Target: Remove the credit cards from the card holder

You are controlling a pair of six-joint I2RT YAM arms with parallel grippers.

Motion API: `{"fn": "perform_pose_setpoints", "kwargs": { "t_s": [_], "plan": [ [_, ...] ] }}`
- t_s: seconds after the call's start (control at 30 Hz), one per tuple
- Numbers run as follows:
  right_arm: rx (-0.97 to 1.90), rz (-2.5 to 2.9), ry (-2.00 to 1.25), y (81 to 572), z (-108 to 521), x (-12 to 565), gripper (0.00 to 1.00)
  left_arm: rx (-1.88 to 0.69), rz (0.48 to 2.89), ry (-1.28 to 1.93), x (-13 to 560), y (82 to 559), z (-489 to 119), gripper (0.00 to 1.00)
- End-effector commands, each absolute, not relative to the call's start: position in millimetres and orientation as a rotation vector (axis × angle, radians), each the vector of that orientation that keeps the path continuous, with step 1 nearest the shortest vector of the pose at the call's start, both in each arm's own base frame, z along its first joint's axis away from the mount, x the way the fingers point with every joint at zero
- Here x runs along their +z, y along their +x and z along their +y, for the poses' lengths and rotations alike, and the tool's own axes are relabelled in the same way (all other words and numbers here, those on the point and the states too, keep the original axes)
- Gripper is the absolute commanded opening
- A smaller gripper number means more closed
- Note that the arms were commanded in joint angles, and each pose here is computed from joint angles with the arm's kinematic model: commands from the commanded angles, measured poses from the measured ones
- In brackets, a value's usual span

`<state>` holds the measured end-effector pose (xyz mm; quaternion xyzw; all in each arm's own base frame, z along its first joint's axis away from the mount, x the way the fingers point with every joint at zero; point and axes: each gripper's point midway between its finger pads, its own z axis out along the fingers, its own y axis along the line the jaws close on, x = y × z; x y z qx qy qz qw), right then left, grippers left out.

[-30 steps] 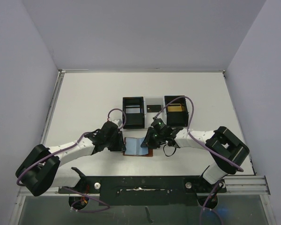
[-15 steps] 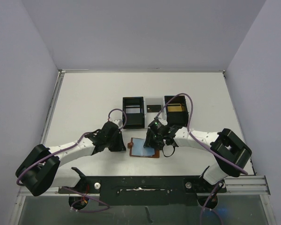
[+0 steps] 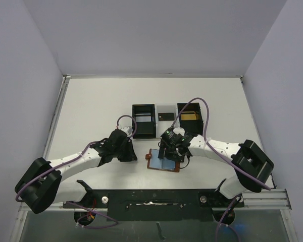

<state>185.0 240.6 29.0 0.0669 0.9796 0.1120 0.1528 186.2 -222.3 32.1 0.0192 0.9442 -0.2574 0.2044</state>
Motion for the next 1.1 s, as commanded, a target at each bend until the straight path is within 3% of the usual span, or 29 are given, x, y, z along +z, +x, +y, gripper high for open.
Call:
{"fn": "perform_pose_setpoints", "kwargs": {
  "t_s": [0.0, 0.2, 0.37, 0.6, 0.77, 0.93, 1.07],
  "plan": [
    [0.259, 2.748, 0.218, 192.0, 229.5, 55.2, 0.67, -0.852, 2.499, 0.082, 74.1, 204.0, -245.9, 0.07],
    [0.08, 2.726, 0.254, 193.5, 199.1, 68.7, 0.73, -0.856, 2.496, 0.094, 77.4, 205.1, -247.7, 0.09],
    [0.233, 2.747, 0.249, 187.7, 212.2, 59.7, 0.67, -0.919, 2.481, 0.129, 84.6, 203.5, -257.3, 0.16],
    [0.163, 2.82, 0.252, 177.0, 206.8, 24.1, 0.45, -1.123, 2.431, 0.237, 101.4, 190.5, -289.5, 0.38],
    [0.047, 2.867, 0.234, 170.2, 198.3, 2.9, 0.3, -1.078, 2.51, 0.285, 79.6, 181.8, -303.0, 0.48],
    [0.104, 2.879, 0.199, 167.9, 210.3, -4.5, 0.18, -0.993, 2.566, 0.328, 63.8, 179.1, -313.9, 0.47],
    [0.145, 2.883, 0.195, 167.5, 216.1, -8.3, 0.17, -0.968, 2.538, 0.321, 68.5, 185.1, -323.1, 0.31]
  ]
}}
